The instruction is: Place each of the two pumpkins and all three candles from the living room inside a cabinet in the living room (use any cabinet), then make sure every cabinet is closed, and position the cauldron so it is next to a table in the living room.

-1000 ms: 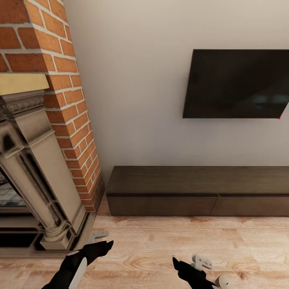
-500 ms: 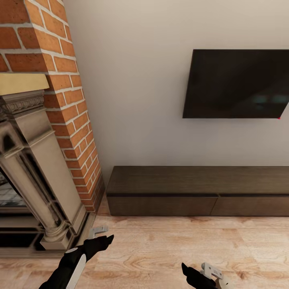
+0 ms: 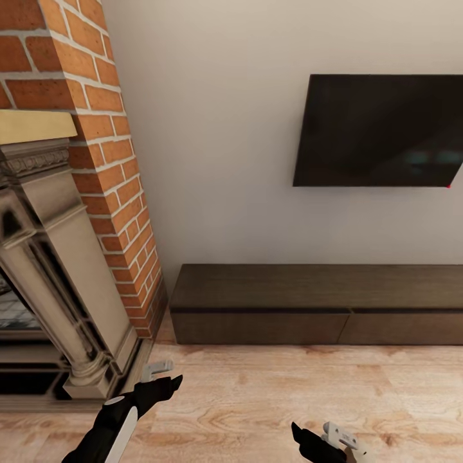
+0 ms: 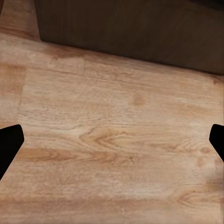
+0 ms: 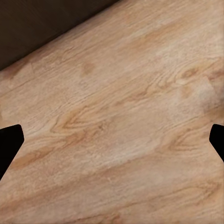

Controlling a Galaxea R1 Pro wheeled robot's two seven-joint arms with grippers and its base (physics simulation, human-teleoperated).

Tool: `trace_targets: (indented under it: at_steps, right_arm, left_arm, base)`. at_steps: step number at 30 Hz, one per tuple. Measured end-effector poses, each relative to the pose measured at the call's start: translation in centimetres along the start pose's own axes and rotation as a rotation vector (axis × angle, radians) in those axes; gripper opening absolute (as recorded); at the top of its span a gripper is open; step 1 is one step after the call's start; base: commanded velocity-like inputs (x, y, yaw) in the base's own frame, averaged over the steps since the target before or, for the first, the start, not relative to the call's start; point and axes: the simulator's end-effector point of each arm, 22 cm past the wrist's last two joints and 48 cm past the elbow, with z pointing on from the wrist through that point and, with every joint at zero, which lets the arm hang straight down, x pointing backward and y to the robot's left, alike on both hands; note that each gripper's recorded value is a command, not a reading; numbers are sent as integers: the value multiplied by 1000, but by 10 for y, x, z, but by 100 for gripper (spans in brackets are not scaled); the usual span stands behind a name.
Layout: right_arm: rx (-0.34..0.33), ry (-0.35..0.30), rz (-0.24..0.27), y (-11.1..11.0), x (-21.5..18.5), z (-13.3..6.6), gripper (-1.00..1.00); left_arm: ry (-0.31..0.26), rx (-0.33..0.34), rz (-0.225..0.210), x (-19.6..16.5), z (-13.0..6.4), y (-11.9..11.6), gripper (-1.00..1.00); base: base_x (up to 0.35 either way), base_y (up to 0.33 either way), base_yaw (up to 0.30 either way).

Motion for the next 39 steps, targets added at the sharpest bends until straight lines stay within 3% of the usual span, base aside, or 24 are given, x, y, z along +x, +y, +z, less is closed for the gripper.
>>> trace_targets:
  at_steps: [12, 15, 22, 26, 31, 35, 36, 39]
  right_arm:
    - [6, 3, 5, -8, 15, 16, 100]
    - [8, -3, 8, -6, 9, 26, 100]
    - [39, -8, 82, -20, -8, 58, 100]
    - [43, -59, 102, -23, -18, 67, 100]
    - [41, -114, 110, -24, -22, 75, 100]
    - [-56, -138, 152, -1, -26, 82, 100]
    - [-115, -143, 186, 11, -30, 83, 100]
    - [-195, -152, 257, 24, -37, 89, 100]
  left_arm:
    - [4, 6, -5, 15, 15, 1, 100]
    - [-33, 26, -11, -5, 15, -7, 100]
    - [-111, 145, -143, -56, 12, -35, 100]
    - [-137, 180, -177, -68, 12, -42, 100]
    - [-167, 208, -188, -79, 10, -47, 100]
    - [-216, 239, -171, -99, -3, -56, 100]
    - [-228, 246, -166, -103, -6, -58, 100]
    - [-237, 251, -162, -103, -6, -59, 100]
  base:
    - [0, 0, 0]
    - [0, 0, 0]
    - [0, 0, 0]
    - [0, 0, 0]
    - [0, 0, 0]
    - [0, 0, 0]
    - [0, 0, 0]
    - [0, 0, 0]
